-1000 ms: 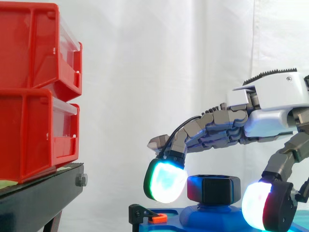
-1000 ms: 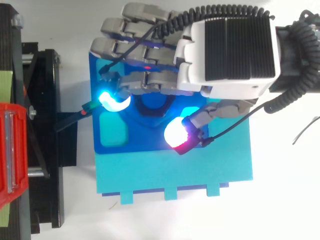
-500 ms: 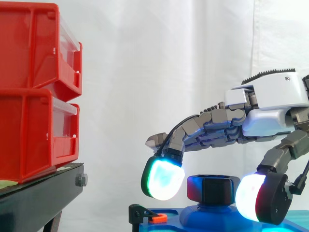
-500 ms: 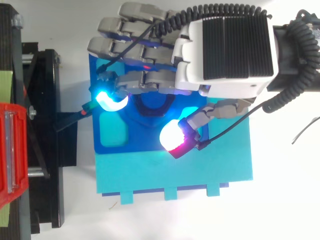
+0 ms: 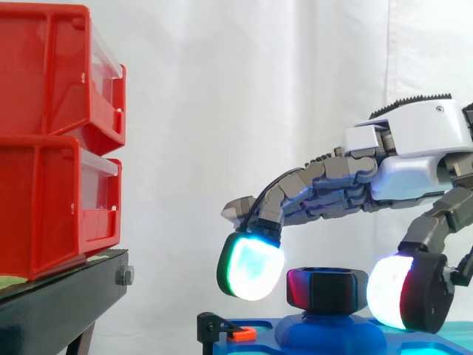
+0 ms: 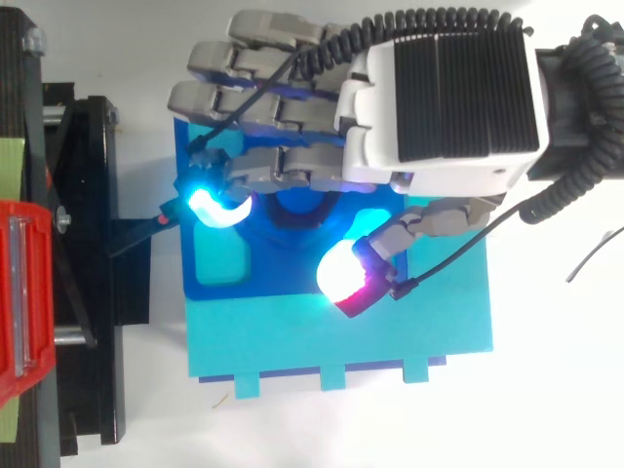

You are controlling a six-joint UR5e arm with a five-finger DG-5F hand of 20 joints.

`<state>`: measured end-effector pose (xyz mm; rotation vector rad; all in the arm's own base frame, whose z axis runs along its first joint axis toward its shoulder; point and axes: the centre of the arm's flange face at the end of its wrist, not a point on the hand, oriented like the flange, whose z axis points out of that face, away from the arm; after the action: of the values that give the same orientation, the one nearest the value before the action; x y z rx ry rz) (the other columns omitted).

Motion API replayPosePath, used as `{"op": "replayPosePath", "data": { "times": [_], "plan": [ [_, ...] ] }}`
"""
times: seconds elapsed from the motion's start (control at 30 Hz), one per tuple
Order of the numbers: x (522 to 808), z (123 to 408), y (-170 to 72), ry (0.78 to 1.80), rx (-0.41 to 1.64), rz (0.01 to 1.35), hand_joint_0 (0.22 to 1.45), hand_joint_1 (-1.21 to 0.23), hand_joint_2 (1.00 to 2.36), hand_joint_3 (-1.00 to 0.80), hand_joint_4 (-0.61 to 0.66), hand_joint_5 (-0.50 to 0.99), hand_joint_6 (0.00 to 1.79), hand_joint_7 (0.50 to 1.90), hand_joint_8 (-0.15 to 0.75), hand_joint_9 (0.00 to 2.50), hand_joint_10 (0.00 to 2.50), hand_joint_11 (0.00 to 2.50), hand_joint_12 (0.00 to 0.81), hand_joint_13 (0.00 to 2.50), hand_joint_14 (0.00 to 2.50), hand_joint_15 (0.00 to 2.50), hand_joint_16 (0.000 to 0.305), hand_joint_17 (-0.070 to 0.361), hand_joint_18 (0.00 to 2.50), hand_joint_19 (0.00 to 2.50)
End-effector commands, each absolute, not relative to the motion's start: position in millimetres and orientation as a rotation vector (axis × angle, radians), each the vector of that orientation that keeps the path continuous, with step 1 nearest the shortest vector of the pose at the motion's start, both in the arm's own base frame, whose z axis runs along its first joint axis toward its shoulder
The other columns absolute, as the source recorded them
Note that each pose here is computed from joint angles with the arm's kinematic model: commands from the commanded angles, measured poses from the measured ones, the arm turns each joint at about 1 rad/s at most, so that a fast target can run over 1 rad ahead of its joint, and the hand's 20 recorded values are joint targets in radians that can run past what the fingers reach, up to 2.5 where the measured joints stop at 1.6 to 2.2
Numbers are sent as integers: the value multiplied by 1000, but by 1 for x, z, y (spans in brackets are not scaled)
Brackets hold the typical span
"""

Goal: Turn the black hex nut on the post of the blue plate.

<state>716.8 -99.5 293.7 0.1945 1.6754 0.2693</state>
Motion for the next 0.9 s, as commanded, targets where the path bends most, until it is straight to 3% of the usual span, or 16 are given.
{"op": "replayPosePath", "data": {
  "times": [0.0,0.87],
  "plan": [
    [714,293,-100,1699,194,272,433,-823,1000,-500,92,-300,502,689,137,0,0,0,306,0,0,0,44,100,0,45],
    [717,302,-105,1690,186,282,436,-769,1000,-500,108,-297,502,701,143,0,0,0,305,0,0,0,44,99,0,57]
  ]
}}
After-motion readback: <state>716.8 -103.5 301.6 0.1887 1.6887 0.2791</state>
